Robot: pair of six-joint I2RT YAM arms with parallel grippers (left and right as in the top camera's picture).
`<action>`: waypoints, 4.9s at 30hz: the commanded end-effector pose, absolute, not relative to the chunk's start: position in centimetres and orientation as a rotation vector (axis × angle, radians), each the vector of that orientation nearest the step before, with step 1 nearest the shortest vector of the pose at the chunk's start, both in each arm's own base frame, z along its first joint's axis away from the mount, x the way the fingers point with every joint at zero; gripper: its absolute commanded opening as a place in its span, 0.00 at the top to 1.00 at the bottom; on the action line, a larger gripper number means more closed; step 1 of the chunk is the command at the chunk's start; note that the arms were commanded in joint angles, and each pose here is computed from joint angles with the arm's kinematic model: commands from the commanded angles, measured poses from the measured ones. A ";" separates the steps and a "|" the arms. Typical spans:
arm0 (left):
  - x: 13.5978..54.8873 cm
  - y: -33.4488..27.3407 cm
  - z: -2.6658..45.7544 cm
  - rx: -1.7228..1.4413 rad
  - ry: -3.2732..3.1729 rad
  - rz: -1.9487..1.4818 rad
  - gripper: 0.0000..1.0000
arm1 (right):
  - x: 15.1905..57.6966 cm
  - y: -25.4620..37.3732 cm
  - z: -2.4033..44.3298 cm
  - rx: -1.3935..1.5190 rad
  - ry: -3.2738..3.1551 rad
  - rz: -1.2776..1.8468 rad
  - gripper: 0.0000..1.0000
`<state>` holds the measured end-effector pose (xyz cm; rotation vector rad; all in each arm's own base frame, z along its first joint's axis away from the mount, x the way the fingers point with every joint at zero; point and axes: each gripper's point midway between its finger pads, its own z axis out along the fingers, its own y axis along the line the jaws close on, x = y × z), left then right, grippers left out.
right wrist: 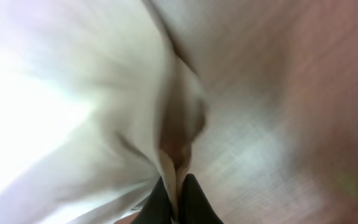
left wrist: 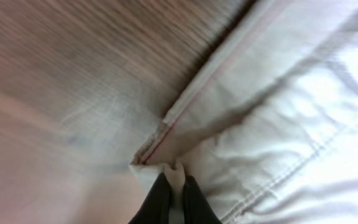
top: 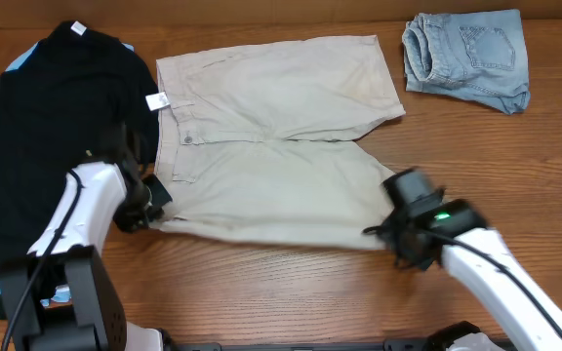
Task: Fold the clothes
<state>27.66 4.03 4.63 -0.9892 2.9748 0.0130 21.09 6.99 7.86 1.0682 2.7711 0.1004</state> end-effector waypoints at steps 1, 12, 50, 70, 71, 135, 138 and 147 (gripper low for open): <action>29.8 4.5 10.8 -0.807 2.920 -0.009 0.96 | 24.8 5.5 14.2 0.813 2.652 0.199 0.96; 25.2 3.8 21.2 -0.796 2.921 -0.010 0.96 | 24.7 2.9 24.1 0.678 2.582 0.254 0.96; 31.1 9.6 15.3 -1.064 2.341 0.209 0.96 | 46.5 6.3 21.4 0.091 2.274 0.252 0.96; 43.3 11.6 12.3 -0.970 2.083 0.139 0.24 | 53.1 7.2 13.9 0.122 2.238 0.283 0.00; 43.4 11.5 12.5 -0.942 2.096 0.137 0.13 | 52.9 7.2 14.2 0.120 2.240 0.288 0.00; 38.5 -1.4 5.8 0.011 2.705 -0.397 0.00 | 29.5 5.3 12.7 0.518 2.813 0.174 0.00; 39.7 -2.6 4.9 0.134 2.654 -0.471 0.00 | 30.1 5.4 16.6 0.389 2.717 0.205 0.00; 40.3 -3.5 2.2 0.142 2.663 -0.570 0.00 | 30.2 5.4 19.6 0.313 2.635 0.222 0.00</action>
